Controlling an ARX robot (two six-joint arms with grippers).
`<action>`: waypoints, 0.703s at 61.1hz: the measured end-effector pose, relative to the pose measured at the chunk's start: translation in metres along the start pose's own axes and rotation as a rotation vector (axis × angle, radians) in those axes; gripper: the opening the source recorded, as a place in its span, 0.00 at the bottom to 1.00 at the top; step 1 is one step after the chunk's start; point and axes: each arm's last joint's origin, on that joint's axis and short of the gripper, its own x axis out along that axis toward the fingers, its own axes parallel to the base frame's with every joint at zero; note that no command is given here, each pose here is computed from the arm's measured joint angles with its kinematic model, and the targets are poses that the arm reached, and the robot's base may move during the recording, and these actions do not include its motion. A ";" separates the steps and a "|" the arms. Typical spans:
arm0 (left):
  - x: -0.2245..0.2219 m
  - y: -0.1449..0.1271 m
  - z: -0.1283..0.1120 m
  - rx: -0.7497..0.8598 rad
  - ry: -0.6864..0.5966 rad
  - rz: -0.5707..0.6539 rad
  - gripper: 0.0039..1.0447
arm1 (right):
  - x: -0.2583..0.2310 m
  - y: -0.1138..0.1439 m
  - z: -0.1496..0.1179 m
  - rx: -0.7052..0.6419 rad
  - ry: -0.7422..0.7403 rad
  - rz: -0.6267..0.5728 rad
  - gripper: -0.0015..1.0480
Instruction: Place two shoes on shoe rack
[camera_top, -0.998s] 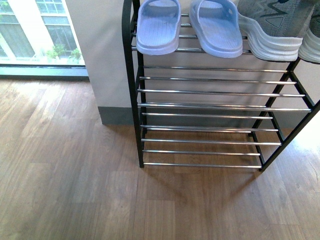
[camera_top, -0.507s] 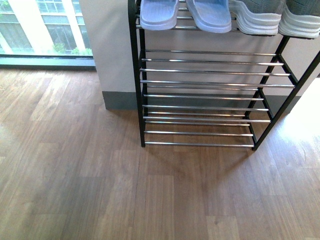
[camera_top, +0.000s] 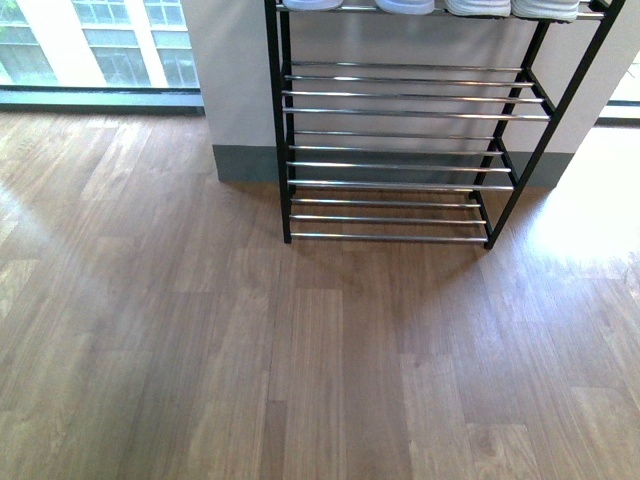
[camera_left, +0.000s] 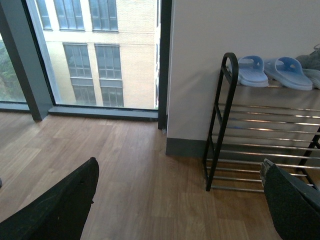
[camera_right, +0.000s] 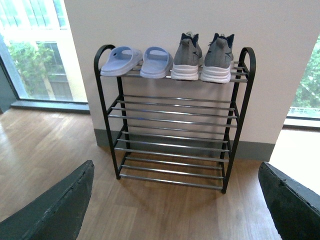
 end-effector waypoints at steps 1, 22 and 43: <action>0.000 0.000 0.000 0.000 0.000 0.000 0.91 | 0.000 0.000 0.000 0.000 0.000 0.000 0.91; 0.000 0.000 0.000 0.000 0.000 0.000 0.91 | 0.000 0.000 0.000 0.000 0.000 0.000 0.91; 0.000 0.000 0.000 0.000 0.000 0.000 0.91 | 0.000 0.000 0.000 0.000 0.000 0.000 0.91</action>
